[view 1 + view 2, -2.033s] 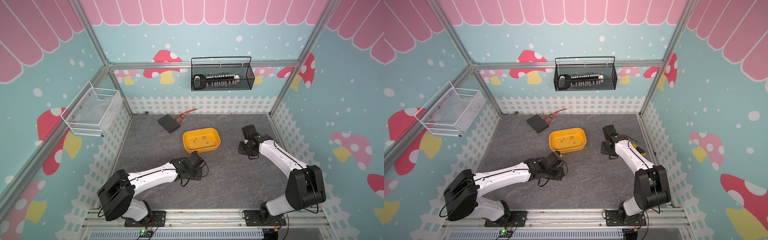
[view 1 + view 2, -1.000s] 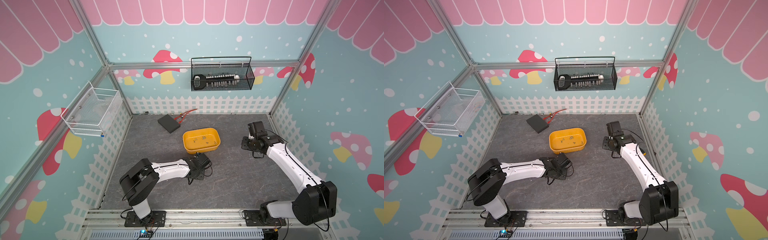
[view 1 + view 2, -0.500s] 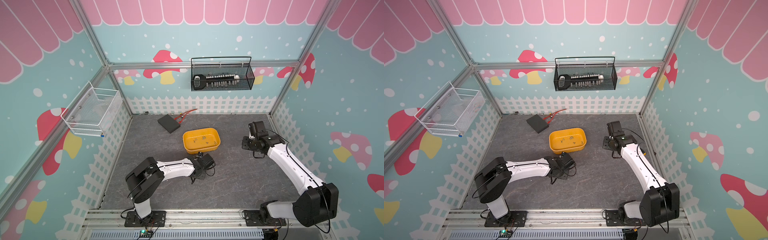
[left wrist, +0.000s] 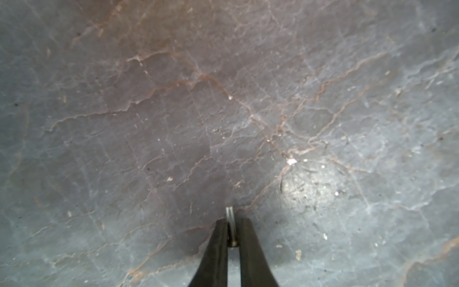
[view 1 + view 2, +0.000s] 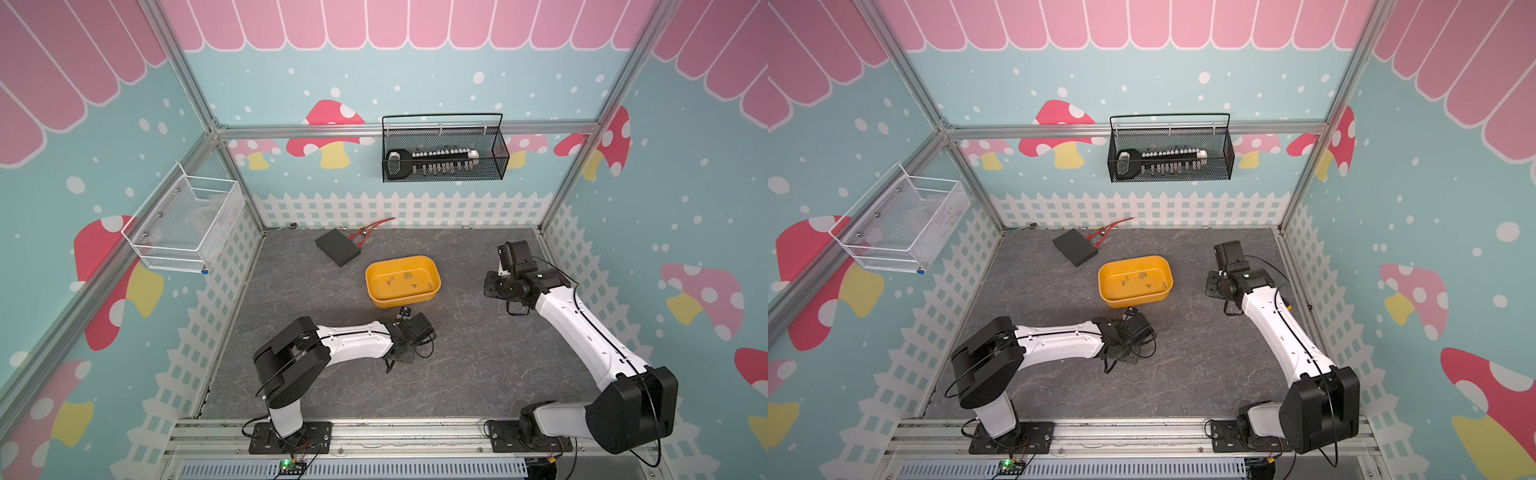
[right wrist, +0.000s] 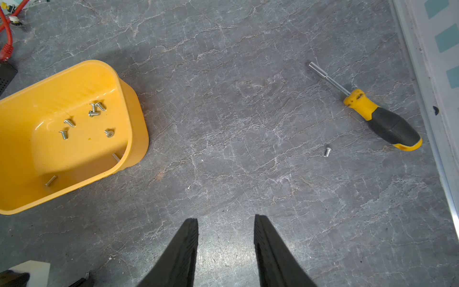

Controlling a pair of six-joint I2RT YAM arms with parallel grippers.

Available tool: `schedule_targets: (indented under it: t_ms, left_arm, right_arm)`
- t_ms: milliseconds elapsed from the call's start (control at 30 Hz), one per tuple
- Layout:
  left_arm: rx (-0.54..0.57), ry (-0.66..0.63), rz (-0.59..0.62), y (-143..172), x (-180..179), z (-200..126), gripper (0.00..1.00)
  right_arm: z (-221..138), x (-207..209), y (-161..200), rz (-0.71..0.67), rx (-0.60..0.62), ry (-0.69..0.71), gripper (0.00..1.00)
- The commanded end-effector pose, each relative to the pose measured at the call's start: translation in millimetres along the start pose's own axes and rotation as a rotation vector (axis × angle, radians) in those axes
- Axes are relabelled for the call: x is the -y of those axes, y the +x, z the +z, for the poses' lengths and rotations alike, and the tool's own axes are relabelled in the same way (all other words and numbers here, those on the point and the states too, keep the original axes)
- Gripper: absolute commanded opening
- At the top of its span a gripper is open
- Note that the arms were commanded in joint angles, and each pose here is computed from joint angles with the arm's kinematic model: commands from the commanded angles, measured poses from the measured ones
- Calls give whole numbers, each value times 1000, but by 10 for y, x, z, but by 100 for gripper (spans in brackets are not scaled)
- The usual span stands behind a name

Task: Put the screws on the desktop into the storage box
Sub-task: Pick up the screw from the center of the board, then place the screw in the storage box.

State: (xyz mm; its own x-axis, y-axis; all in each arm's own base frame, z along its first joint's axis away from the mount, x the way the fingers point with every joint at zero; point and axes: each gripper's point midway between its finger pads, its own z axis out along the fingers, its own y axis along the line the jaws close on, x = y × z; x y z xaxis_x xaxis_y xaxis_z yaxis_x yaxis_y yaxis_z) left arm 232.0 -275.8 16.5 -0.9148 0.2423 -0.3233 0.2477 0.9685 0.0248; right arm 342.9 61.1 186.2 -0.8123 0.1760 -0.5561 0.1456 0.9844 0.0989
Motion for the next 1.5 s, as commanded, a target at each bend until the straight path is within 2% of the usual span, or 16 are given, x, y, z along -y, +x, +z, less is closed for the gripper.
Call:
schedule_targets:
  t_ms: [0, 267, 433, 767, 933, 1067, 1167, 1367, 1467]
  left_arm:
    - [-129, -53, 28, 367, -103, 162, 9]
    - [-107, -76, 31, 299, -141, 107, 0]
    - [-41, -78, 27, 103, -144, -122, 0]
    - [201, -22, -7, -803, -155, -1174, 0]
    - [288, -10, -33, -1408, -343, -1411, 0]
    - [294, -13, -40, -1823, -469, -1299, 0]
    - [262, -11, -41, -2027, -520, -1041, 0]
    - [190, -10, -51, -2237, -595, -503, 0]
    - [173, -5, -52, -2298, -586, -348, 0]
  right_arm:
    - [-141, -2, -71, -8, 30, -8, 43]
    - [-148, -6, -75, -6, 32, -12, 43]
    - [-159, -14, -78, -14, 32, -15, 43]
    - [-220, -32, -134, -8, 48, -25, 43]
    - [-204, -40, -127, -8, 41, -28, 42]
    - [-188, -50, -141, -10, 39, -28, 42]
    - [-173, -55, -144, -12, 37, -28, 42]
    - [-142, -39, -151, -21, 35, -13, 42]
    - [-117, -22, -148, -28, 31, -1, 43]
